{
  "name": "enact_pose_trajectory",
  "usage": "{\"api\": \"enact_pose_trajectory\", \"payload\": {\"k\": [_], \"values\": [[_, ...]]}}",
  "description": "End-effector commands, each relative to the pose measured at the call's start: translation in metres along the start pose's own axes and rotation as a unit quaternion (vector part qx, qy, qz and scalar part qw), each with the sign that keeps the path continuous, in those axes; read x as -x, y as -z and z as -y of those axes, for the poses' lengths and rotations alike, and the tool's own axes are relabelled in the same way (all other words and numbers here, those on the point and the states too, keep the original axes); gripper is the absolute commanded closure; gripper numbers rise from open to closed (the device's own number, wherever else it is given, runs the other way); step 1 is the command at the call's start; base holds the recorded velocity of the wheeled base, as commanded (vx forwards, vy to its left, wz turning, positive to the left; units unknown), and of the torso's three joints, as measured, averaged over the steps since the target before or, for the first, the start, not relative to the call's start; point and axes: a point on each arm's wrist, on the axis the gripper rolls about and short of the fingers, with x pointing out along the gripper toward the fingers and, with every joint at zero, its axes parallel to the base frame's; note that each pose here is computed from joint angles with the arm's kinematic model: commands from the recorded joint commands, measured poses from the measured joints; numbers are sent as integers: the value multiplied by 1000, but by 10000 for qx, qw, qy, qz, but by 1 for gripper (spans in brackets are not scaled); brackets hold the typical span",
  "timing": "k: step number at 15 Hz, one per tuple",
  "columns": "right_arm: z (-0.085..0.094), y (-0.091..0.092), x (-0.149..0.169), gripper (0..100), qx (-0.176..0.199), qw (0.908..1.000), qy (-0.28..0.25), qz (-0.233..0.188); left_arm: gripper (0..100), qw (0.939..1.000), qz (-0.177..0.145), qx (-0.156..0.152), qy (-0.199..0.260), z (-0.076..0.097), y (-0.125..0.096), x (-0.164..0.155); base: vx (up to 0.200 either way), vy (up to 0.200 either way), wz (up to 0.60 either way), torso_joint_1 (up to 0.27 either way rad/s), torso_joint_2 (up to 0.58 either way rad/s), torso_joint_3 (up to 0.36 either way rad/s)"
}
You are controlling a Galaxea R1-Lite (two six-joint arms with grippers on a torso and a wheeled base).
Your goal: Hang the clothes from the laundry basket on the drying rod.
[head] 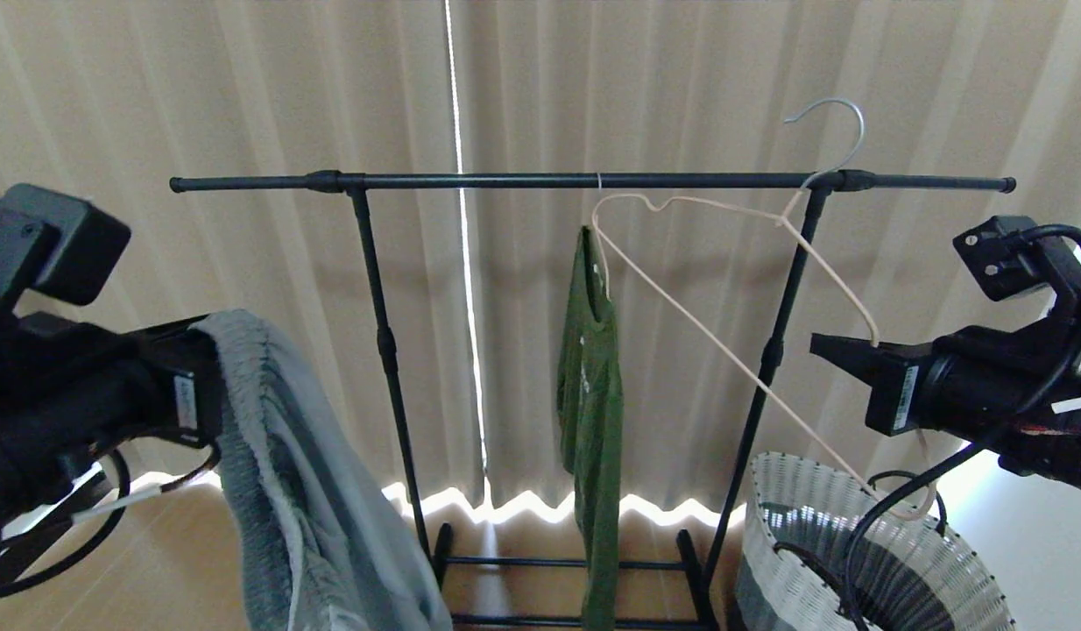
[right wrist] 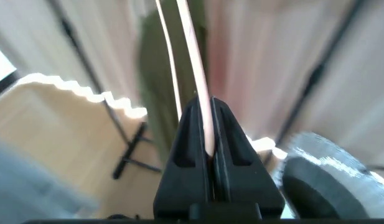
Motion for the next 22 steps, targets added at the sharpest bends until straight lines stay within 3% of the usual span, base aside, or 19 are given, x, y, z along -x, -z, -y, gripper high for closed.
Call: {"api": "enact_pose_trajectory", "payload": {"k": [1, 5, 6, 7, 12, 18, 22], "values": [[-16, 5, 2, 100, -50, 9992, -392, -53, 100, 9997, -227, 58, -95, 13, -13, -46, 0, 0, 0, 0, 0, 0], [-55, 26, 16, 100, 85, 9902, -1331, -407, 100, 9962, -422, 235, -724, 23, -24, -93, 0, 0, 0, 0, 0, 0], [-55, 27, 16, 100, 90, 9900, -1345, -409, 100, 9962, -410, 241, -734, 23, -25, -93, 0, 0, 0, 0, 0, 0], [-68, 35, 23, 100, 92, 9841, -1675, -576, 100, 9937, -458, 253, -989, 25, -27, -107, 0, 0, 0, 0, 0, 0], [-96, 47, 39, 100, 135, 9659, -2445, -839, 100, 9928, -387, 295, -1097, 27, -34, -119, 0, 0, 0, 0, 0, 0], [-115, 54, 20, 100, 250, 9623, -2480, -1087, 100, 9928, -363, 274, -1109, 26, -37, -114, 0, 0, 0, 0, 0, 0], [-136, 52, -11, 100, 128, 9656, -2314, -1176, 100, 9922, -616, 141, -1073, 21, -39, -101, 0, 0, 0, 0, 0, 0]]}}
